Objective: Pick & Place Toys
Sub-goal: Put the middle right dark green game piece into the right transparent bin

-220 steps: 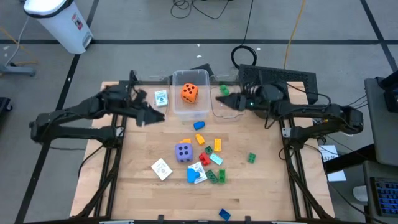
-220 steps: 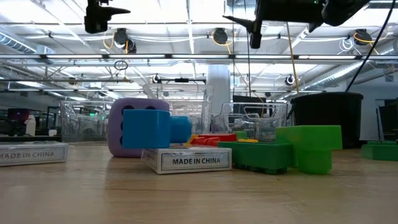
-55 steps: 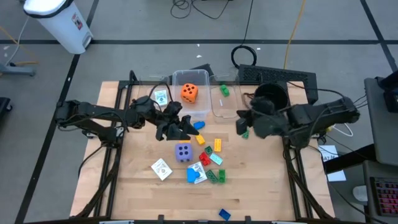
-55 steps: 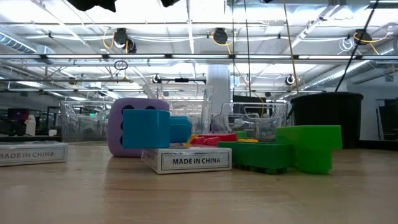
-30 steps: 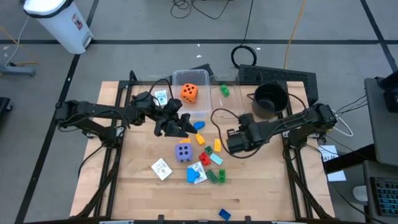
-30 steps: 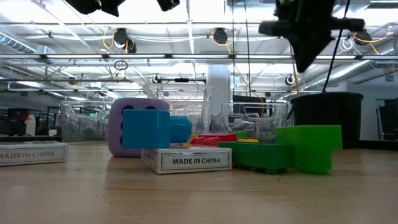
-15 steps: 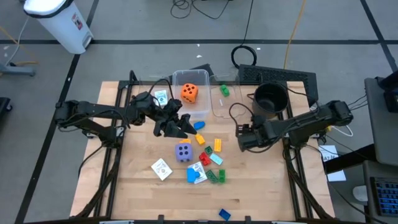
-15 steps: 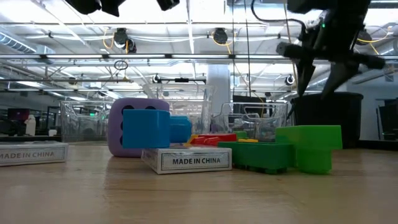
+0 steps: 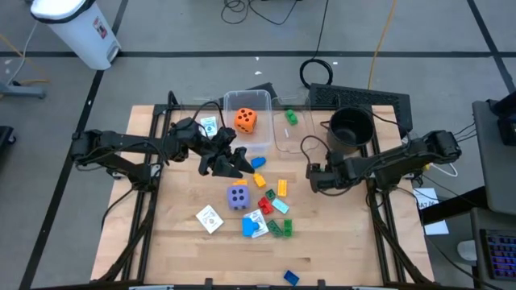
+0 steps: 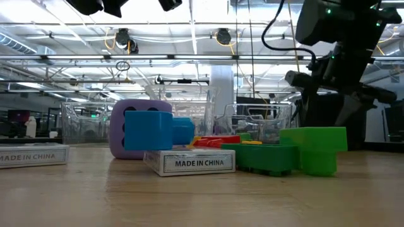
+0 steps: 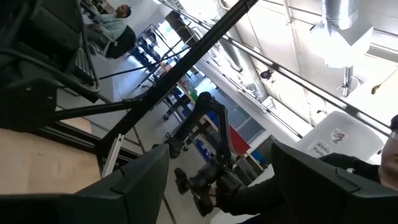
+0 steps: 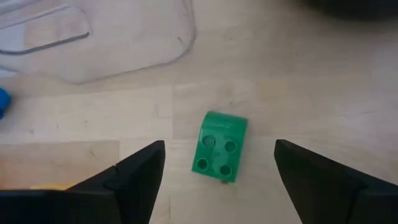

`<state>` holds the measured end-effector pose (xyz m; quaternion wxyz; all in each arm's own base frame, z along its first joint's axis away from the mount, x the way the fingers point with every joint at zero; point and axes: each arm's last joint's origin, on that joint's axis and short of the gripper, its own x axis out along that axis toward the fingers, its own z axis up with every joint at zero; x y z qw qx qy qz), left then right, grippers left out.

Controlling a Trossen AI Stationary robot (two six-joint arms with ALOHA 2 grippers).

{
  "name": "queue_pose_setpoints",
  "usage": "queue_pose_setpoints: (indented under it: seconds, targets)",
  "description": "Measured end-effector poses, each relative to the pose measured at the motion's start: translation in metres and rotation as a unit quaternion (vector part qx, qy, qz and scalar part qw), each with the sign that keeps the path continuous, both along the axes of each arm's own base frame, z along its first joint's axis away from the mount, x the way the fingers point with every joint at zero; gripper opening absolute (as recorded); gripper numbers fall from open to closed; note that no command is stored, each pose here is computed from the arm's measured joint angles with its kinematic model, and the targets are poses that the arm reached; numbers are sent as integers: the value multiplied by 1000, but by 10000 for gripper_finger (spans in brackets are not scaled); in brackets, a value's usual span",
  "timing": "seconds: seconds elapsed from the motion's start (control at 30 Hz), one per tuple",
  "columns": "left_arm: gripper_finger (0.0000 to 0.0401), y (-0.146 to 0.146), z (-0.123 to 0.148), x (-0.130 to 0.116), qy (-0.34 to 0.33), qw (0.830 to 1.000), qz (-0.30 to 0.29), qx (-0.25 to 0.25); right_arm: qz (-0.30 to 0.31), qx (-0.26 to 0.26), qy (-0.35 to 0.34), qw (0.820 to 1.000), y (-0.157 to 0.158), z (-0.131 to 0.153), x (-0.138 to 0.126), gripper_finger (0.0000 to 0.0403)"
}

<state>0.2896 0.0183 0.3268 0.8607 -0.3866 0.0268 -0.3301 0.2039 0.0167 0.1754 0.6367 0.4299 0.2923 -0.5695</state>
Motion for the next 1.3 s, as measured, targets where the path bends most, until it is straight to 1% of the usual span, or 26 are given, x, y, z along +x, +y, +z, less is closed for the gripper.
queue_pose_setpoints:
  seconds: [0.1,0.27,0.43,0.63,0.77,0.83,0.93,1.07,1.2,1.3]
  targets:
    - [280,0,0,0,2,1000,-2,-2,1,3,0,1000,-3,-4,0,291]
    - [280,0,0,0,3,1000,-2,-3,23,24,-15,999,-8,-14,8,286]
    - [280,0,0,0,6,1000,-4,-7,28,41,10,999,-9,-21,8,286]
    - [280,0,0,0,6,1000,-4,-7,21,49,25,998,-10,-28,10,285]
    - [280,0,0,0,7,1000,-4,-7,17,70,40,997,-10,-35,12,278]
    - [280,0,0,0,7,1000,-4,-7,15,74,44,996,-10,-37,12,268]
    - [280,0,0,0,7,1000,-5,-8,10,73,45,996,-10,-38,12,241]
    - [280,0,0,0,8,1000,-5,-9,10,68,48,996,-10,-38,11,189]
    - [280,0,0,0,8,1000,-5,-9,28,63,60,996,-10,-38,11,140]
    - [280,0,0,0,8,1000,-5,-9,45,61,65,995,-10,-36,10,137]
